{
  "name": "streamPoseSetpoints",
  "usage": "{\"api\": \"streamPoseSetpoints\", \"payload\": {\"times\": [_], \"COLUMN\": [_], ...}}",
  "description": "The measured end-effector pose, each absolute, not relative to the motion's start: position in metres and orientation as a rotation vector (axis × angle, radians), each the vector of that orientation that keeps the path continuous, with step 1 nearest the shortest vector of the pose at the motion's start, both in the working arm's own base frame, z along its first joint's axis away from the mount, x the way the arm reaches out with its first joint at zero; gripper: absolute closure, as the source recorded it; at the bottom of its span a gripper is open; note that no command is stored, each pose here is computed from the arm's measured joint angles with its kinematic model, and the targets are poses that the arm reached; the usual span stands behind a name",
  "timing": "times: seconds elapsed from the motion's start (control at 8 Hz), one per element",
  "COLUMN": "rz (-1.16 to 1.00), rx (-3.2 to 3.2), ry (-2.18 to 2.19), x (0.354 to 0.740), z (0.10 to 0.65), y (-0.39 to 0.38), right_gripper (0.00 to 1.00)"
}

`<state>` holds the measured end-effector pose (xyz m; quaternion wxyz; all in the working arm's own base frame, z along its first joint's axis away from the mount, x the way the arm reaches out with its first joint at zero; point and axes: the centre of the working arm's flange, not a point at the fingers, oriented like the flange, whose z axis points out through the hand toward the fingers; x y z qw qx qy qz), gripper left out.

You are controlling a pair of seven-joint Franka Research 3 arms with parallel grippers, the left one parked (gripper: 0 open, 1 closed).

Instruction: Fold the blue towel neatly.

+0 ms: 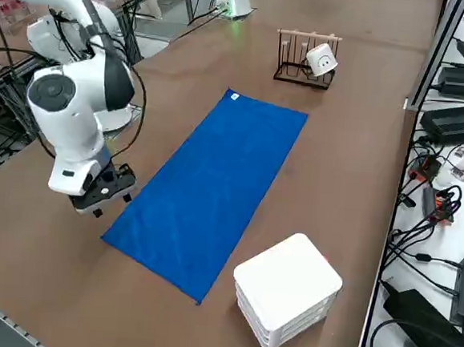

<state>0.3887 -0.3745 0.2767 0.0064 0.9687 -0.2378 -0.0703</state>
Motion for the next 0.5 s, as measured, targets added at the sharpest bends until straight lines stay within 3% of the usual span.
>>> {"api": "streamPoseSetpoints", "payload": {"times": [0.5], "rz": [-0.218], "rx": [3.038], "ry": [-0.731], "x": [0.369], "z": [0.233], "y": [-0.399], "right_gripper": [0.26]}}
